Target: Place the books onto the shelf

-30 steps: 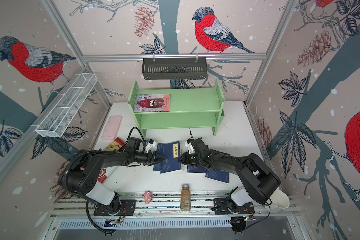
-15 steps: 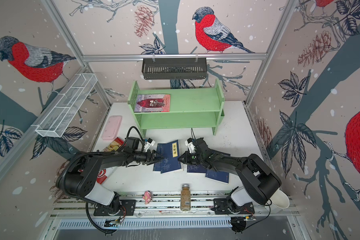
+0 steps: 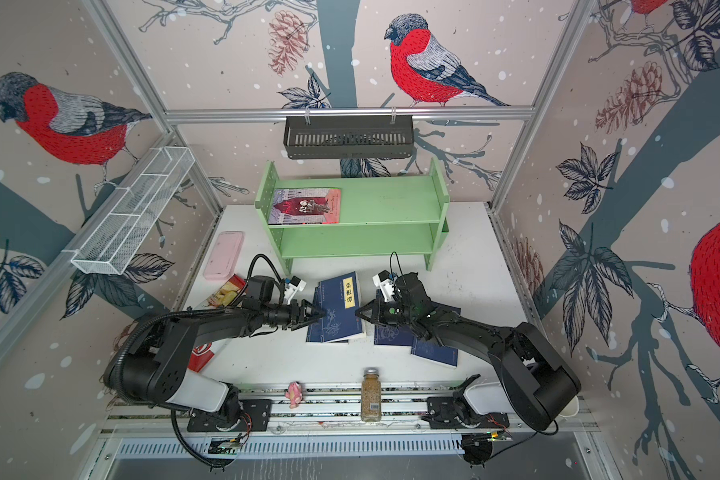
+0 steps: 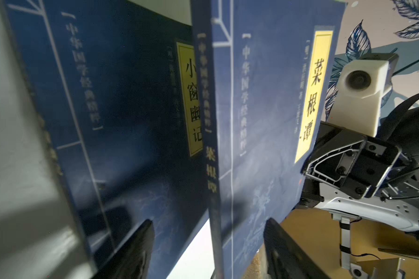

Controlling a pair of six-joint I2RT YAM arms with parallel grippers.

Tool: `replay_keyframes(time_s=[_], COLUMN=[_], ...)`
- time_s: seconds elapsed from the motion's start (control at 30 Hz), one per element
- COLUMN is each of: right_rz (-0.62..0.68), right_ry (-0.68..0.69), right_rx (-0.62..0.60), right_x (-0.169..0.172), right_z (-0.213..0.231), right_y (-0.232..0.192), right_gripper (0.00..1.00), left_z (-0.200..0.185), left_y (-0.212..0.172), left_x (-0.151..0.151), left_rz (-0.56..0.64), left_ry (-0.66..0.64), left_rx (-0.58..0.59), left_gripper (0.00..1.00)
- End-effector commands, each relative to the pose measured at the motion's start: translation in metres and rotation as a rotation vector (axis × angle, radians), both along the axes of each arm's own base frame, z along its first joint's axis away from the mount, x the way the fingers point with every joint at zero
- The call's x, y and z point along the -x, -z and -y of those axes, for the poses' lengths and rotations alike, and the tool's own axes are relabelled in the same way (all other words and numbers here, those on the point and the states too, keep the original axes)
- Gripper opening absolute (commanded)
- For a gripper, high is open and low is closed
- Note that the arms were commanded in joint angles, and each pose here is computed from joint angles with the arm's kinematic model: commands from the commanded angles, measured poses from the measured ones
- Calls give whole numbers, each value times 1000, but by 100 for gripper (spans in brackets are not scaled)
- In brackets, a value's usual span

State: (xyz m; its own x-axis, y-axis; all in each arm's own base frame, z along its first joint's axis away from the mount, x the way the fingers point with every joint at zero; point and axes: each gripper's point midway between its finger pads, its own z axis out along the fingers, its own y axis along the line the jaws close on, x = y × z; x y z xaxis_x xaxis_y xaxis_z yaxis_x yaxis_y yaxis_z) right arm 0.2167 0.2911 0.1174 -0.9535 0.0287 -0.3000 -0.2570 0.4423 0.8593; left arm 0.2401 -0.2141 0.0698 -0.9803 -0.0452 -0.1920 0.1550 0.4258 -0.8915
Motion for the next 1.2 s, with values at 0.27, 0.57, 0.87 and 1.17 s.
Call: replay_keyframes(time_s=[0.27,0.57,0.87,1.17], right_rz=[30,30,27,50], right_ry=[-44,-72,-68,46], right_rx=[-86,-114,-106,-53], right_x=[1,7,4,-7], right_z=[-11,-18,-22,-9], right_y=[-22,-30,-31,-39], right_gripper=[4,4,16,58], left_z=[12,12,11,2], left_y=[-38,-58,-81,-108], left_x=[-1,-1,2,0], left_rz=[30,86,134,182], left_ry=[50,50,51,39], left_rx=[168,195,211,208], left_gripper=[70,58,4,0])
